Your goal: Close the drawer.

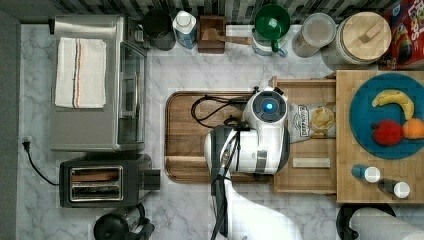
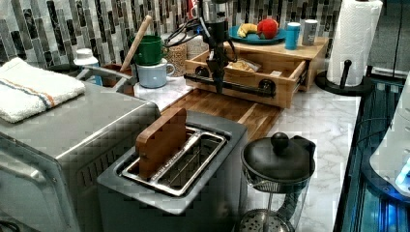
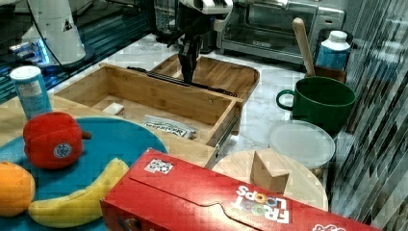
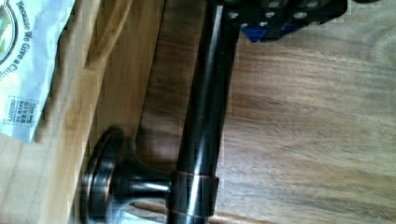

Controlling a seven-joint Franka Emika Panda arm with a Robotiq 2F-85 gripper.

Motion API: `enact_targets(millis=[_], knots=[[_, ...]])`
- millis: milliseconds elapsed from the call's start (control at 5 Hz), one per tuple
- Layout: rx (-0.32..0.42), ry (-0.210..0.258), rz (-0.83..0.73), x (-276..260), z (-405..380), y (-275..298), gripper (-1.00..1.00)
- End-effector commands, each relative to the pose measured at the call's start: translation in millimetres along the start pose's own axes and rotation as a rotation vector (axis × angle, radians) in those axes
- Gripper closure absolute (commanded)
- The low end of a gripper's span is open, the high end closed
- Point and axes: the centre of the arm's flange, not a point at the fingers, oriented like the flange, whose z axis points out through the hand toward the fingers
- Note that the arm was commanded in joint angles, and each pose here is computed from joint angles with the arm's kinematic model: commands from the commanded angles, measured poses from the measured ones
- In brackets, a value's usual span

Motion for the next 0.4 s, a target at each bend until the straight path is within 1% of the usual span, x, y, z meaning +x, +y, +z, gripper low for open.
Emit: enact_targets(millis=[200, 400], knots=[[0.009, 0.091, 0.147, -35.2, -30.5, 140.9, 1.00], [0.027, 0.080, 0.155, -44.8, -29.8, 173.1, 1.00]])
